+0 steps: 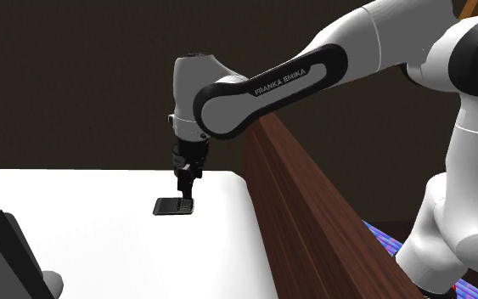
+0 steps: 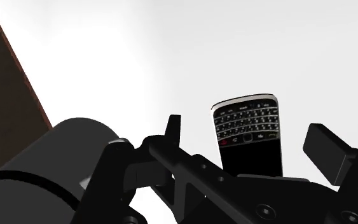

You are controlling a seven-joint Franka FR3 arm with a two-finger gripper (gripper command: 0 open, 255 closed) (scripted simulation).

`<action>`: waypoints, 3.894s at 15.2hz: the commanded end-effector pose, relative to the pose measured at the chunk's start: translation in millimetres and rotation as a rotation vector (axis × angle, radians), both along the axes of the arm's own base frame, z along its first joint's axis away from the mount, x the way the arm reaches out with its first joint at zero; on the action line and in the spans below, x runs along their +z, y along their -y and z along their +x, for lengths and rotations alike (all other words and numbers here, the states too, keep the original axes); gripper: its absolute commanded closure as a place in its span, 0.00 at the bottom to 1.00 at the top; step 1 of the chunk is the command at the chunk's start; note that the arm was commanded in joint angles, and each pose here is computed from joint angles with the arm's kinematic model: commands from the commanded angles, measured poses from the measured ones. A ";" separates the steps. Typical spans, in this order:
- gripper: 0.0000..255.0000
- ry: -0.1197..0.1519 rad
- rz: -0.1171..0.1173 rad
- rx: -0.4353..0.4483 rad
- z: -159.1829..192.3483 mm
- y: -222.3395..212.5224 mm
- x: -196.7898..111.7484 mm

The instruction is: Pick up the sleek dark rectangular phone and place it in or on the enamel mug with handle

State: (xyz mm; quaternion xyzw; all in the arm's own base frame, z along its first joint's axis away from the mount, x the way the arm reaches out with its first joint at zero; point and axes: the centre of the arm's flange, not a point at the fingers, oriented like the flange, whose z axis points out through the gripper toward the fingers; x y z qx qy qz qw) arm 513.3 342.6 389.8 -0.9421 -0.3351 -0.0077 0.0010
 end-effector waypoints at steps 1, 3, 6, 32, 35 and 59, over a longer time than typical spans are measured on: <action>0.00 -0.013 0.009 0.022 1.8 -18.4 -17.7; 0.00 -0.013 0.009 0.022 1.8 -18.5 -28.3; 0.00 -0.013 0.009 0.022 1.8 -18.8 -44.1; 1.00 -0.013 0.009 0.022 1.8 -19.0 -31.3; 1.00 -0.013 0.009 0.022 1.8 -19.0 -15.5; 1.00 -0.013 0.009 0.022 1.8 -19.0 111.3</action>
